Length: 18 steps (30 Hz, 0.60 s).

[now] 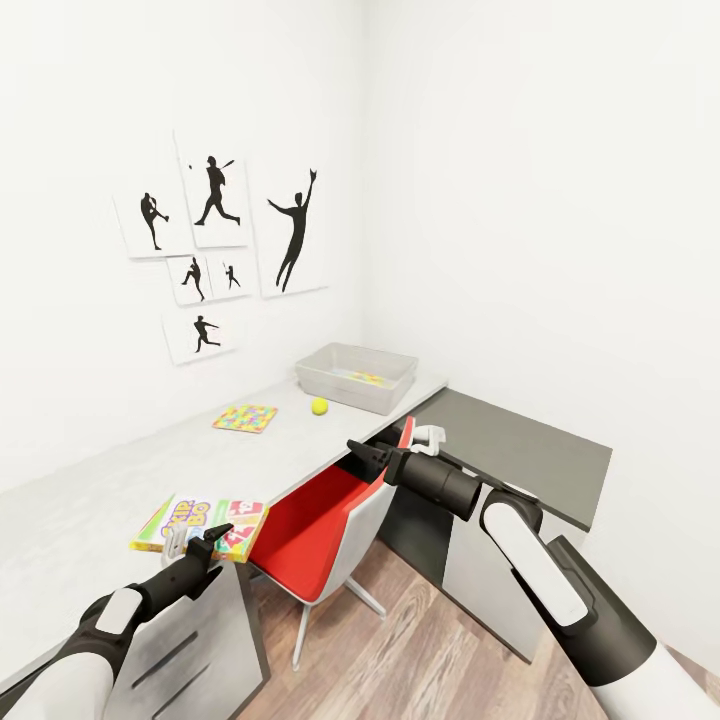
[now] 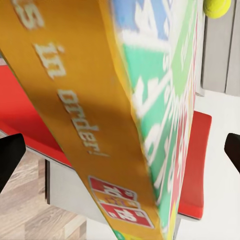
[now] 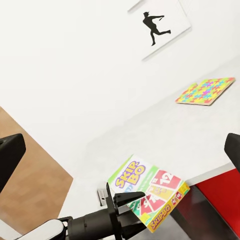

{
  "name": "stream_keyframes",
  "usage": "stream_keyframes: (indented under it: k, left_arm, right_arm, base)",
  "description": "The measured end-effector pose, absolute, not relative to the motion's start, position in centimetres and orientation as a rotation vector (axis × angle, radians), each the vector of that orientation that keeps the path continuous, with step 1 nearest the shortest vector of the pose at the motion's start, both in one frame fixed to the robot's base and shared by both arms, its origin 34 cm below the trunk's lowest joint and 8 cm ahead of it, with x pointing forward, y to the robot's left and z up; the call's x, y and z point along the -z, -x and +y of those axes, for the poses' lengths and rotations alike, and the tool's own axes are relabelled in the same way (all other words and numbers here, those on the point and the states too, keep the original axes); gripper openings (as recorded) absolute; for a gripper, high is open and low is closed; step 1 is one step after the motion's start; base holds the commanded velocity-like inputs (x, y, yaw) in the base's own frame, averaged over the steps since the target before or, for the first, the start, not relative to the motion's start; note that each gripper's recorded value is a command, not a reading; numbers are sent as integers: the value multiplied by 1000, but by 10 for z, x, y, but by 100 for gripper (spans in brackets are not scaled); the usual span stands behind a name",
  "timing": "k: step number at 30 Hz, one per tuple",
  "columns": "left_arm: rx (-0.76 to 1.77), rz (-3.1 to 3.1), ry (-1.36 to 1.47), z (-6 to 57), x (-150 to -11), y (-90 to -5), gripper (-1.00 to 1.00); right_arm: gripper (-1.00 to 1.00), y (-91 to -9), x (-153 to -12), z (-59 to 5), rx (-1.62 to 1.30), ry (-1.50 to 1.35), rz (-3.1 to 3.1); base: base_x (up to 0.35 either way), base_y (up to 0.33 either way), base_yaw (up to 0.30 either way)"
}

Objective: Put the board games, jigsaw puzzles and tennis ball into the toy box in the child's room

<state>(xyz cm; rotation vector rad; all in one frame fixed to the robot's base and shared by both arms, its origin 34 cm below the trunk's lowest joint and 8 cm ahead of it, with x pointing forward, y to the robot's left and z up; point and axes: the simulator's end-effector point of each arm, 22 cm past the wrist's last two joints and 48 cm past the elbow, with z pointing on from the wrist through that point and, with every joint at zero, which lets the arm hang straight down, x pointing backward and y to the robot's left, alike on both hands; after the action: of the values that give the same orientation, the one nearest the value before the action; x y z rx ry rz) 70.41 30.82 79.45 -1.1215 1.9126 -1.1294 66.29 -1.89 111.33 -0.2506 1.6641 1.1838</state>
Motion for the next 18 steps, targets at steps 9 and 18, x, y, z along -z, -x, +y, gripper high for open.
stream_keyframes:
  k: [9, 18]
  left_arm:
    - [1126, 1911, 1122, 309, -794, -704, 100]
    - [1126, 1910, 1121, 309, -794, -704, -100]
  right_arm:
    - [100, -663, -1113, -19, -1183, 251, 1664]
    - [100, -663, -1113, -19, -1184, 251, 1664]
  base:
    - [0, 0, 0]
    - [0, 0, 0]
